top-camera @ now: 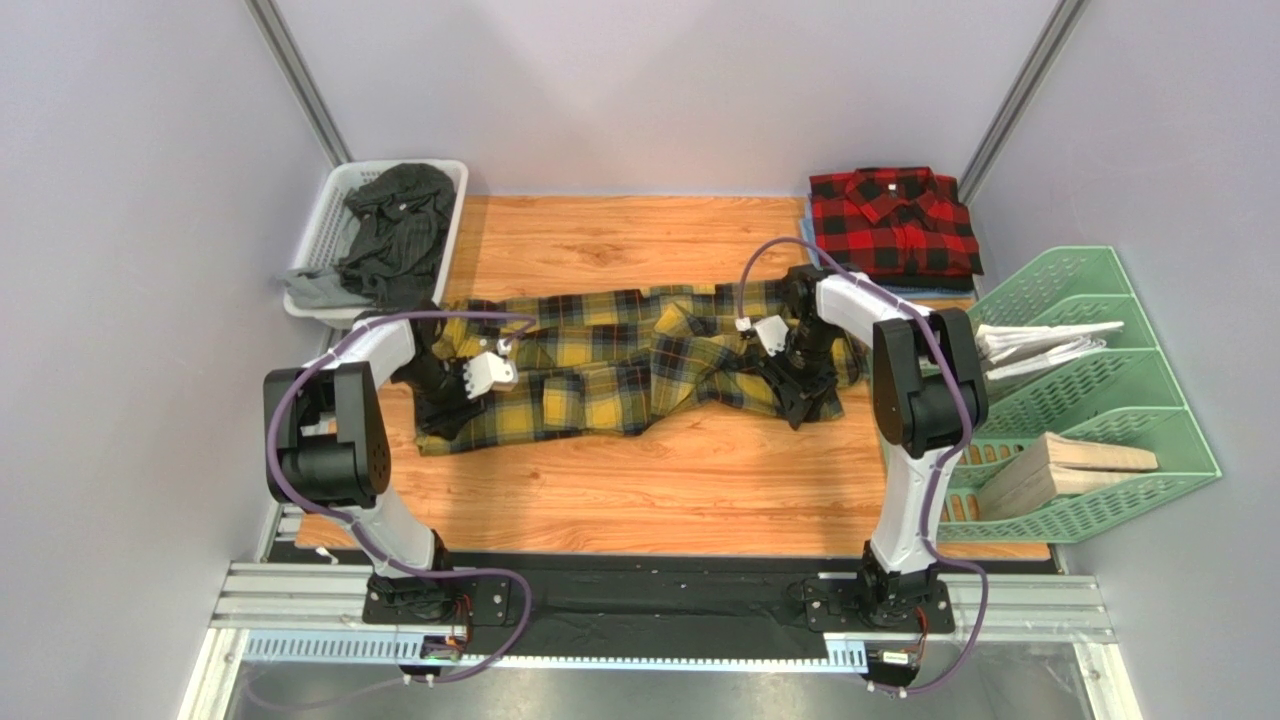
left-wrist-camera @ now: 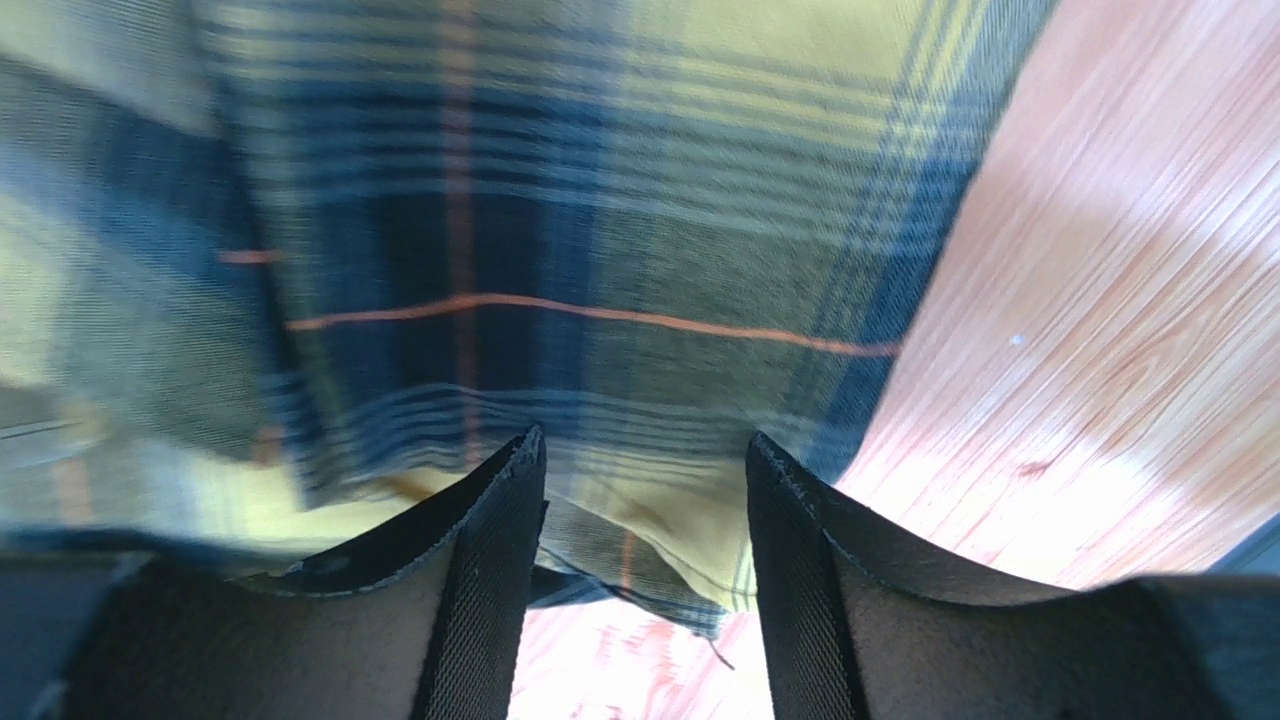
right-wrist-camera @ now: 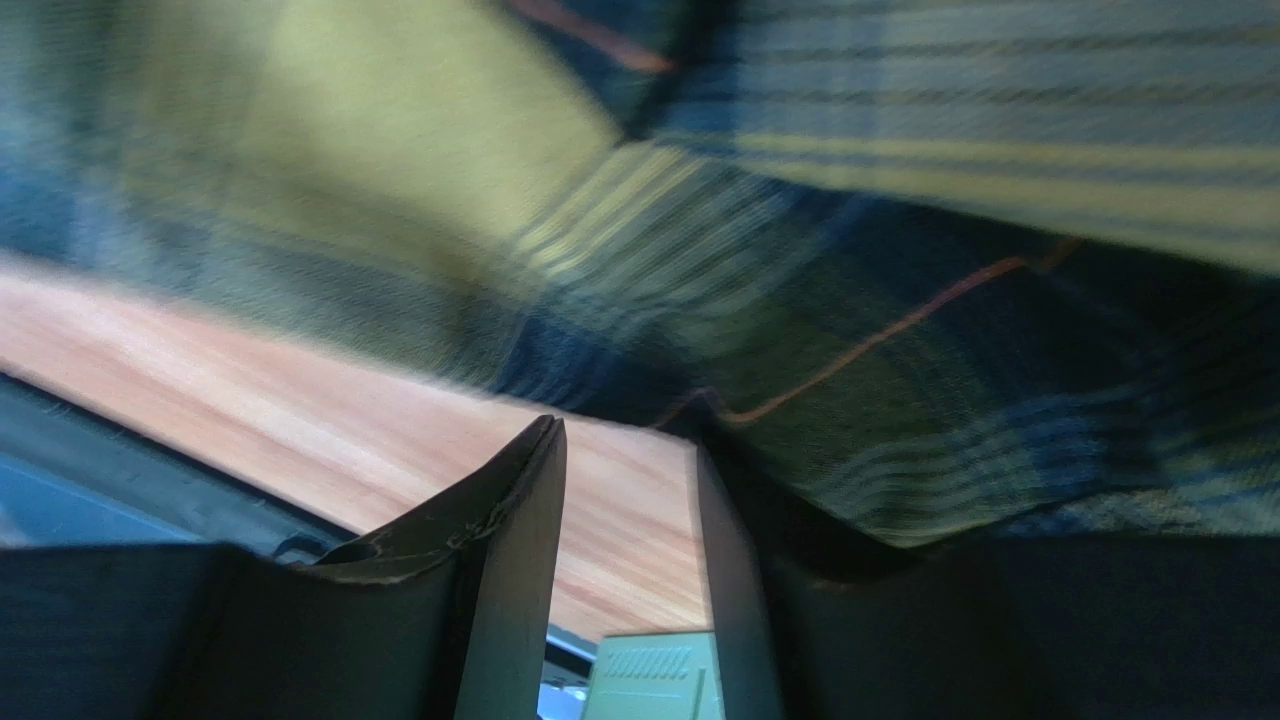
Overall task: Fold and stack the long sleeve shirts
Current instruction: Fold the shirt
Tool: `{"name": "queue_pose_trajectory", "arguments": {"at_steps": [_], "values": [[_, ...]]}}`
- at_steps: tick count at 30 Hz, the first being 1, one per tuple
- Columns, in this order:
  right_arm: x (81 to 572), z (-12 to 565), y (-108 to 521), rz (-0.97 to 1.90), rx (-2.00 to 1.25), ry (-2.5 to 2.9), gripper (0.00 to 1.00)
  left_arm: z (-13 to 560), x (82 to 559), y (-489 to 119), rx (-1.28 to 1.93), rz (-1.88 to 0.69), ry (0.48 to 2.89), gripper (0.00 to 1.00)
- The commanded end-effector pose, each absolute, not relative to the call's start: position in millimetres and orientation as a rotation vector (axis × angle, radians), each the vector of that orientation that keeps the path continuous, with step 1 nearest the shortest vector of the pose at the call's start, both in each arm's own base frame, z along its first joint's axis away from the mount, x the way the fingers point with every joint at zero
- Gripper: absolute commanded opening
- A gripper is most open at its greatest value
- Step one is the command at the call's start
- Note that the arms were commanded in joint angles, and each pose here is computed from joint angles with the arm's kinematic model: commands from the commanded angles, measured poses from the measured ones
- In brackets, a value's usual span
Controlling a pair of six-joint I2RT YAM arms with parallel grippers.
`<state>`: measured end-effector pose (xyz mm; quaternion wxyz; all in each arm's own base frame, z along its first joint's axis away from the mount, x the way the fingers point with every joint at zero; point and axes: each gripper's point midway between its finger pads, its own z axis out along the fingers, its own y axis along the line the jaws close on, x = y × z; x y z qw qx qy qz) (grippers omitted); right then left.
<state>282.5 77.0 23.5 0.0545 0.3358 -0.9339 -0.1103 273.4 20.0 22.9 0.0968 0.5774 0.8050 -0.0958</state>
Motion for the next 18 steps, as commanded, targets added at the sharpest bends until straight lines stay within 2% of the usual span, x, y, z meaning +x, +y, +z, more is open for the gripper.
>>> {"name": "queue_pose_trajectory", "arguments": {"at_steps": [1, 6, 11, 15, 16, 18], "values": [[307.6, 7.0, 53.0, -0.097, 0.987, -2.927, 0.42, 9.9, 259.9, 42.1, 1.830, -0.202, 2.380, 0.55], [289.6, -1.3, 20.8, 0.019, 0.962, -2.866, 0.43, 0.9, 259.0, 67.3, 1.860, -0.160, 2.409, 0.52], [268.0, 18.6, 16.3, -0.003, 1.067, -2.838, 0.44, 5.8, 255.8, 75.1, 1.887, -0.177, 2.390, 0.51], [271.2, 56.6, 52.9, -0.285, 1.117, -2.918, 0.48, 41.9, 254.3, 41.6, 1.822, -0.338, 2.257, 0.59], [276.2, 67.4, 62.8, -0.344, 1.139, -2.952, 0.48, 64.5, 267.7, 26.2, 1.754, -0.366, 2.171, 0.66], [289.3, 95.4, 94.8, -0.509, 1.234, -3.026, 0.52, 86.7, 263.2, 6.9, 1.671, -0.474, 2.135, 0.72]]}}
